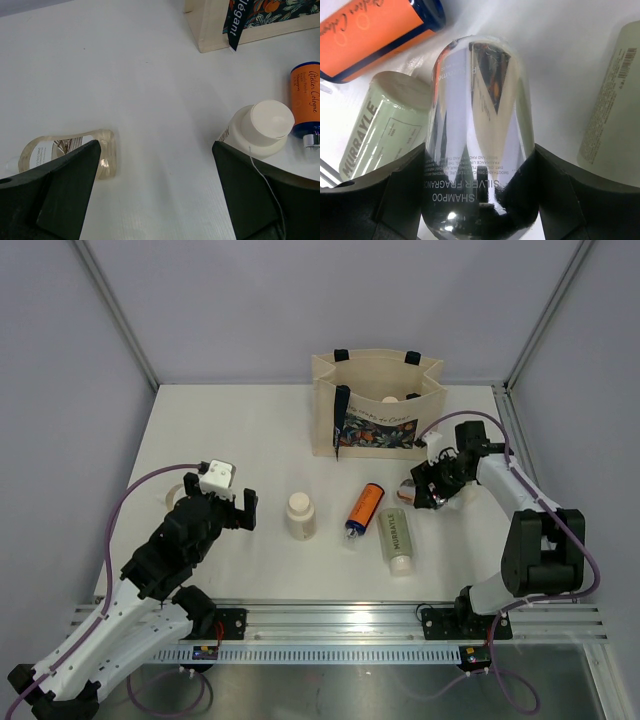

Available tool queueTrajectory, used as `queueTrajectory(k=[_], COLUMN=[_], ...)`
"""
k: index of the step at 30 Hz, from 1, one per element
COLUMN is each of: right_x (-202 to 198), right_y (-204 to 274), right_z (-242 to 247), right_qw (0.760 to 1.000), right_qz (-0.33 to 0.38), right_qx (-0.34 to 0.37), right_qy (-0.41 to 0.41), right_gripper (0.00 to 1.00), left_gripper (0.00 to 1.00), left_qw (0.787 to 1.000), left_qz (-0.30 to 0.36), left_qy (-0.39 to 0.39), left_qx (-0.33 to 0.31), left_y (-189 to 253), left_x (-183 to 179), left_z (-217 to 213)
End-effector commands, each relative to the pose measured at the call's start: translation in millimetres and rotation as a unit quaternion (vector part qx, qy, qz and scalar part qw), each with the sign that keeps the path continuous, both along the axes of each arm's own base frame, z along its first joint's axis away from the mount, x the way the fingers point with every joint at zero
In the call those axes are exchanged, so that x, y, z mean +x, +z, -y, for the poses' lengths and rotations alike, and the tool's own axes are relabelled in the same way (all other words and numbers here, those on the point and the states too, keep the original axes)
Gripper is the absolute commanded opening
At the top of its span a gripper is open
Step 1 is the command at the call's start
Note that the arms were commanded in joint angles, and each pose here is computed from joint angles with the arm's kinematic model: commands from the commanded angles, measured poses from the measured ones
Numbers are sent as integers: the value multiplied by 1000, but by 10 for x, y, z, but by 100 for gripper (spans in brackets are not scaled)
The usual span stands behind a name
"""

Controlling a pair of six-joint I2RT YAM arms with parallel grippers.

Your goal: Place the personal care products into the canvas bag

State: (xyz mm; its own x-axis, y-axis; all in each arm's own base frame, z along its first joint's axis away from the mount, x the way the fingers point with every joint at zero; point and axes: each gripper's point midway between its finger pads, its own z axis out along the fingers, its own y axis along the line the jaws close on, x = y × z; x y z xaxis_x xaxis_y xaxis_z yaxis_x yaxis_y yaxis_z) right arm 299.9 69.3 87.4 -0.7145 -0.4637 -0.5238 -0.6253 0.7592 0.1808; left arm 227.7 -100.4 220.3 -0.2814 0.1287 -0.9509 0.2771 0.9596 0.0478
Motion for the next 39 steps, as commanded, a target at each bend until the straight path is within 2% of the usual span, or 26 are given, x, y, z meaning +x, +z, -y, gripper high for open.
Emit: queueTrajectory(k=[1,11,15,21,24,29,30,39], right_x=[147,132,119,184,207,300,314,521], right_y=[-82,-536,-673,-724,-687,-656,-654,-601], right_z=[46,279,325,279,208,145,149,109], right_qw=[1000,989,984,985,988,990,989,990], right_qz=[14,-21,-39,-44,-47,-46,-46,-6], right_qx=[-15,-144,-173,-167,-149,-136,-138,-139], right_qy=[-3,3,1,-7,-4,-7,-7,-7], right_gripper=[0,2,21,63,76,92,98,100], left_gripper=[99,99,99,99,99,99,99,99], left_qw=[1000,1000,1000,1000,1000,1000,1000,1000], left_qz=[19,18,16,17,16,17,16,14], left_qy=[15,13,12,11,11,11,12,12], left_qx=[-14,-14,-13,-15,-14,-15,-14,-12], left_y=[100,99,85,95,91,95,85,78], left_x=[67,68,66,64,63,64,63,69], left_z=[-7,3,8,10,8,10,6,10])
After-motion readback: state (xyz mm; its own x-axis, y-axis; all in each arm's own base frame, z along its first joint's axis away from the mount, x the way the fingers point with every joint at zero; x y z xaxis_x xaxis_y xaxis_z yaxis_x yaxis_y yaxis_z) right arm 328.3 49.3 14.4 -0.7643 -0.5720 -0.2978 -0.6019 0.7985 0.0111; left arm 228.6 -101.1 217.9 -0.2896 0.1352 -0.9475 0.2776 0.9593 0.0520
